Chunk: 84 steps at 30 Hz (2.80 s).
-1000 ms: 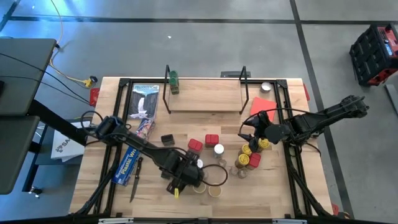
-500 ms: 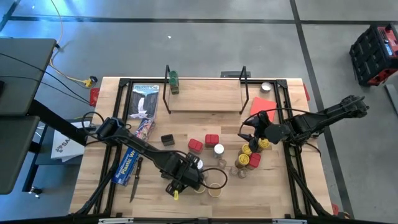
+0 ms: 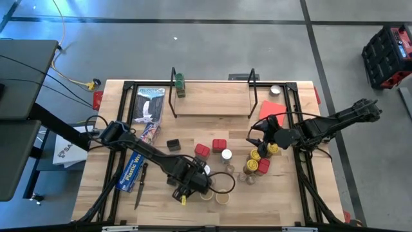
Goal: Shelf spices
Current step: Put the green seasoning bottle on the shelf and align it with the other green seasoning bottles
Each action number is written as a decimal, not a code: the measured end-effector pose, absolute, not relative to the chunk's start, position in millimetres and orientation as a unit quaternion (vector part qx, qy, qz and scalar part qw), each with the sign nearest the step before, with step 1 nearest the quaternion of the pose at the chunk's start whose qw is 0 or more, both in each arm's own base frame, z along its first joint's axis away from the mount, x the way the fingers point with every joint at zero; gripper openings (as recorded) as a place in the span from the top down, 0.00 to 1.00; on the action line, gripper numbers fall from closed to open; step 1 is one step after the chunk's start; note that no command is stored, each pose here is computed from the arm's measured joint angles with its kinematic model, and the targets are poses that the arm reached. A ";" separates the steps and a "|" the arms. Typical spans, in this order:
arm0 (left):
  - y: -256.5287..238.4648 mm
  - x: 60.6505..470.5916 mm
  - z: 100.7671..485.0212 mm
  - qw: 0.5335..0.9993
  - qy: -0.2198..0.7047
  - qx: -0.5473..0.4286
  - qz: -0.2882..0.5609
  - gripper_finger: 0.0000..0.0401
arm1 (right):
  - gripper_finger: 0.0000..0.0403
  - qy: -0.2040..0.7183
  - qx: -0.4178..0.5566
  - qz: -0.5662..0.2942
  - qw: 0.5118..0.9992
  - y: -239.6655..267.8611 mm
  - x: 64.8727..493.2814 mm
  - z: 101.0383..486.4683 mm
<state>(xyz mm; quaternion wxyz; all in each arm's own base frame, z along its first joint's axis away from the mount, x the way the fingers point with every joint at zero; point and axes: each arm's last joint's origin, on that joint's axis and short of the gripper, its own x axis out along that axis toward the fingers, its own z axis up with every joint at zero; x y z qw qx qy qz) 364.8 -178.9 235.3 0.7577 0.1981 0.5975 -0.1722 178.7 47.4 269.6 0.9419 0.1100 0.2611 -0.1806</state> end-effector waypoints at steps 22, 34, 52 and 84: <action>-169.0 369.6 260.5 0.772 0.609 0.131 -0.128 0.51 | 0.30 0.263 0.106 -0.180 0.942 47.4 178.5 269.4; -98.5 366.2 336.7 0.752 0.637 0.166 0.018 0.51 | 0.30 0.263 0.106 -0.180 0.942 47.3 178.6 269.5; 118.8 357.8 351.3 0.743 0.660 0.068 0.089 0.51 | 0.30 0.264 0.097 -0.177 0.943 47.3 178.6 269.5; 180.8 342.8 282.5 0.708 0.700 -0.012 0.090 0.50 | 0.30 0.265 0.092 -0.185 0.942 46.7 177.9 269.0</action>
